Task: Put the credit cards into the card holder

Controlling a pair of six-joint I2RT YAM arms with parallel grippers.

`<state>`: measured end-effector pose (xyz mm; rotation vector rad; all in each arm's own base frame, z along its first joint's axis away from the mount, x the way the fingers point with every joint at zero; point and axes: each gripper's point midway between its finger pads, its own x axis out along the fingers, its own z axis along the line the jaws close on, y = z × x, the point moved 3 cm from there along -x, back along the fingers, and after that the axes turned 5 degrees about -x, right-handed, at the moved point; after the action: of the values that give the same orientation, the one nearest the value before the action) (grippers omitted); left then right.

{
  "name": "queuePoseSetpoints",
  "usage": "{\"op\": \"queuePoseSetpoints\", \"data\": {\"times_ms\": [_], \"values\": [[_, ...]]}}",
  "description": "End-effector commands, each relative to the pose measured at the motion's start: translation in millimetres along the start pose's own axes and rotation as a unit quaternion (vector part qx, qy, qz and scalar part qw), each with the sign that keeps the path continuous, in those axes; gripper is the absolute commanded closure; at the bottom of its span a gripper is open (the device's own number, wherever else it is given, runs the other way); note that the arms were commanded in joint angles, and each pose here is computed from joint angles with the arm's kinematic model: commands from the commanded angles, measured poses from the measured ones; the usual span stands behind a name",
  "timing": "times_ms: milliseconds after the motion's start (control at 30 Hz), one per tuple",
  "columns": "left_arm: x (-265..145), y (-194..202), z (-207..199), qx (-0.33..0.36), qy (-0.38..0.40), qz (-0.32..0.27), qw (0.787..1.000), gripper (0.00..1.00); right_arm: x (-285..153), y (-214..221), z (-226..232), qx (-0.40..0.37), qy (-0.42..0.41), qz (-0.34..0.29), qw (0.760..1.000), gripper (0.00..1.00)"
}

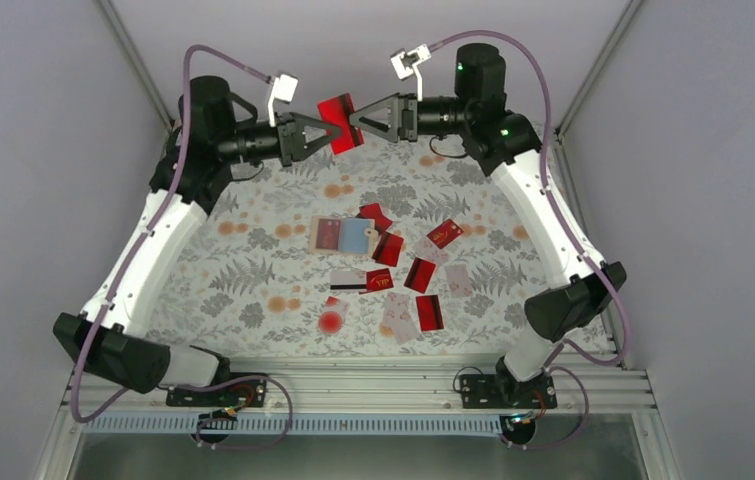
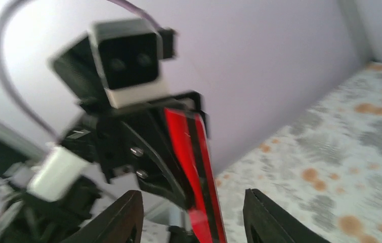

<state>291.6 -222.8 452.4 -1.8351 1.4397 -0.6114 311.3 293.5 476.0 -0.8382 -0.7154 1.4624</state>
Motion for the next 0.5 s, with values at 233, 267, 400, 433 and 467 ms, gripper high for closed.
{"op": "queuePoseSetpoints", "data": {"times_ms": [233, 267, 400, 433, 467], "values": [[-8, 109, 154, -0.049, -0.247, 0.116, 0.961, 0.98, -18, 149, -125, 0.199, 0.273, 0.056, 0.940, 0.50], [-8, 116, 163, -0.057, -0.249, 0.118, 0.960, 0.98, -15, 160, -130, 0.205, 0.276, 0.063, 0.937, 0.50], [-3, 141, 191, -0.087, -0.245, 0.139, 0.956, 0.98, -4, 193, -148, 0.222, 0.302, 0.101, 0.921, 0.50], [-2, 147, 197, -0.091, -0.247, 0.144, 0.954, 0.98, -4, 199, -154, 0.226, 0.317, 0.107, 0.915, 0.50], [-2, 153, 203, -0.097, -0.248, 0.148, 0.952, 0.98, -4, 206, -160, 0.233, 0.328, 0.111, 0.909, 0.50]]}}
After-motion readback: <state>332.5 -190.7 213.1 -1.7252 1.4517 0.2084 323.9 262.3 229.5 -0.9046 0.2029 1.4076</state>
